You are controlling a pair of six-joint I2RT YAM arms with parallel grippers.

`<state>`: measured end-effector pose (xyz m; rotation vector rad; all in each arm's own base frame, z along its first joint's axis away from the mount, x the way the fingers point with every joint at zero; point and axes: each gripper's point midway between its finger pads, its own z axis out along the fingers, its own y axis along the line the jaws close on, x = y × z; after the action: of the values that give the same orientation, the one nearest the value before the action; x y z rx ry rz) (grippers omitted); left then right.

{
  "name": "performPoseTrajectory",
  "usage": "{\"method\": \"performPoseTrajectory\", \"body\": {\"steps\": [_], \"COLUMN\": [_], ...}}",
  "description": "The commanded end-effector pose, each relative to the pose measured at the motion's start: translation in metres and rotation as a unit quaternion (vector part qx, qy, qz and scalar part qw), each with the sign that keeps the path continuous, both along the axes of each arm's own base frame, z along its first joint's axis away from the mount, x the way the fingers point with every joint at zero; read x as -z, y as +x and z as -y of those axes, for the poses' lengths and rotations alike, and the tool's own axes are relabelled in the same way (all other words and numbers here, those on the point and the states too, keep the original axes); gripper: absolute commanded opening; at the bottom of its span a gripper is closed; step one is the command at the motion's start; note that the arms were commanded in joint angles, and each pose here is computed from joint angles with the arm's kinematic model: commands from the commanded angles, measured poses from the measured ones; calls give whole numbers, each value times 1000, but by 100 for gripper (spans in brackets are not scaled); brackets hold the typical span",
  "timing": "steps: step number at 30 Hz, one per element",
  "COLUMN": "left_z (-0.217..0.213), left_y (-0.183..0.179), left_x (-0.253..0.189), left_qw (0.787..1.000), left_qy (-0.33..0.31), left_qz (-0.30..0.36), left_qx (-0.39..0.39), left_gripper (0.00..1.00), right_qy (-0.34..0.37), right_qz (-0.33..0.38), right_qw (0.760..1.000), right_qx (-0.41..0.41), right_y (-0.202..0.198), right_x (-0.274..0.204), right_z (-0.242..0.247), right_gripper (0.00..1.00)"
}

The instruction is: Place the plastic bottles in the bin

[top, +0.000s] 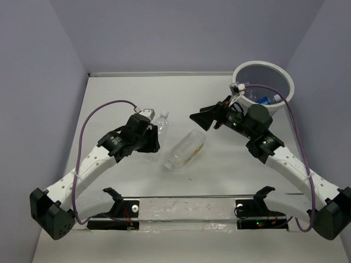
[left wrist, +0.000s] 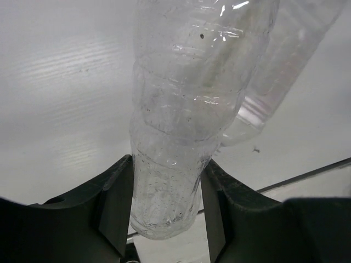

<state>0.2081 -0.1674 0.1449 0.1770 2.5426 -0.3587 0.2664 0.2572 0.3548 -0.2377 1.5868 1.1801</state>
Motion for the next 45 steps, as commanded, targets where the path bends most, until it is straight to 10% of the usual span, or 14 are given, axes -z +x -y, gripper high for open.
{"method": "performPoseTrajectory", "body": {"steps": [1,20,25,33,39,45], "left_z": [24,87,84,78,67,70], "left_y": [6,-24,-23,-26,-21,-19], "left_x": [-67,-105,-104,-91,-101,-91], "left_qw": [990,939,939,939,936,933], "left_qy": [-112,-267,-263,-257,-263,-292], "left_qz": [88,128,138,148,189,180], "left_qx": [20,176,171,172,140,114], "left_gripper": [32,38,78,93,94,96], "right_qy": [37,5,15,-24,-61,-155], "right_qz": [27,-17,-13,67,117,119], "right_qw": [998,996,999,983,923,793], "right_qx": [-48,-92,-25,171,360,576], "right_y": [-13,4,21,73,106,118], "right_x": [-13,30,20,-47,-108,-129], "right_z": [-30,-99,-85,-2,130,244], "right_gripper": [99,87,50,45,44,43]}}
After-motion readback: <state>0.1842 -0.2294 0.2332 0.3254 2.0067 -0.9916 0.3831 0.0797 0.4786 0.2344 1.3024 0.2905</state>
